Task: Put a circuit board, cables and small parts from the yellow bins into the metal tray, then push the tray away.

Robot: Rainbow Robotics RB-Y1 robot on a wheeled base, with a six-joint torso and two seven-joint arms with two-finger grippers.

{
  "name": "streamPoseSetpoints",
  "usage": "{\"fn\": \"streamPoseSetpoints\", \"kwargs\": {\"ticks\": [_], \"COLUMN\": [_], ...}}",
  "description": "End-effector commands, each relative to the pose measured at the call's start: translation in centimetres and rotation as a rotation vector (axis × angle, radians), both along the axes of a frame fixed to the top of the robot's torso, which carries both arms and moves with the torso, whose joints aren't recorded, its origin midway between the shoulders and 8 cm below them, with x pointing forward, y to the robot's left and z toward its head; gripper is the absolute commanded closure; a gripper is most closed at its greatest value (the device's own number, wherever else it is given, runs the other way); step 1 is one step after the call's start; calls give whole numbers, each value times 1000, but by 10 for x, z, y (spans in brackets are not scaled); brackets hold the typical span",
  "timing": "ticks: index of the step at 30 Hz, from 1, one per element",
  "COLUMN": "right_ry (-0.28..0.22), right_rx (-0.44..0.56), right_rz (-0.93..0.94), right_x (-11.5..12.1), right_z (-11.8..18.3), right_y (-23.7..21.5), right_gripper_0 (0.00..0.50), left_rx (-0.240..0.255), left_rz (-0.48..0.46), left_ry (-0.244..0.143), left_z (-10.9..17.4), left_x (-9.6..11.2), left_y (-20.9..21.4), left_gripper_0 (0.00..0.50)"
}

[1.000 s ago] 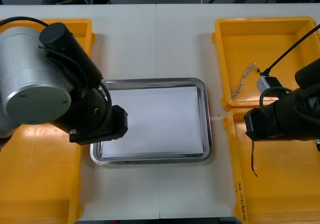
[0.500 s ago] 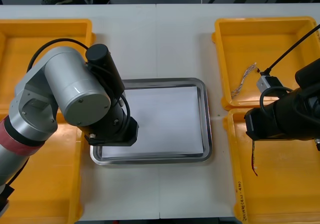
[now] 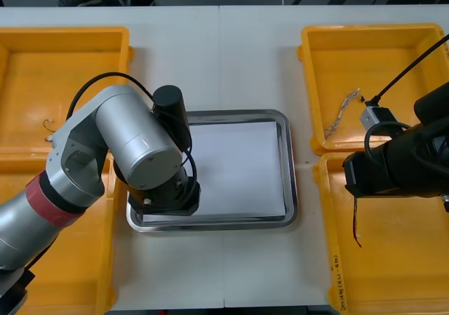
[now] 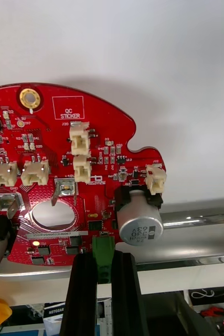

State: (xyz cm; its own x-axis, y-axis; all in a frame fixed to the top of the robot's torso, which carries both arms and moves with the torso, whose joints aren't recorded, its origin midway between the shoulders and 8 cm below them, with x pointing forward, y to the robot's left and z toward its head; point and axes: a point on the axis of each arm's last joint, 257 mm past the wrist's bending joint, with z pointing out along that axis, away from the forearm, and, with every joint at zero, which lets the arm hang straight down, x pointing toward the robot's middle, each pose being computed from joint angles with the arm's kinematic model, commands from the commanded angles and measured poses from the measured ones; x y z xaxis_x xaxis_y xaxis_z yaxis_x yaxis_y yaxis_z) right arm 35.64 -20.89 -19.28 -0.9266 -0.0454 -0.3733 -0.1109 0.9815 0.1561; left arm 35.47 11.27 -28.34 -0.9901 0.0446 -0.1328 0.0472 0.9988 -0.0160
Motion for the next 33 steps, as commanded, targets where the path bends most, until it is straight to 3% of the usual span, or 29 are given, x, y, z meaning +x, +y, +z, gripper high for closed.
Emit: {"fn": "streamPoseSetpoints", "kwargs": {"ticks": [1,15,33], "right_ry": [-23,-25,-26], "right_rx": [-15,-18,-21], "right_rz": [59,49,46], "right_x": [2,2,3], "right_z": [3,3,3], "right_y": [8,6,5], "right_gripper_0": [500,500,500], "left_rx": [-5,-28,-24], "left_rz": [-30,-39,-45], "left_ry": [-1,-28,-26], "left_z": [-3,-17,-25], "left_x": [-7,-5,-2], "left_y": [-12,-19,-28], "left_gripper_0": [500,500,500]}}
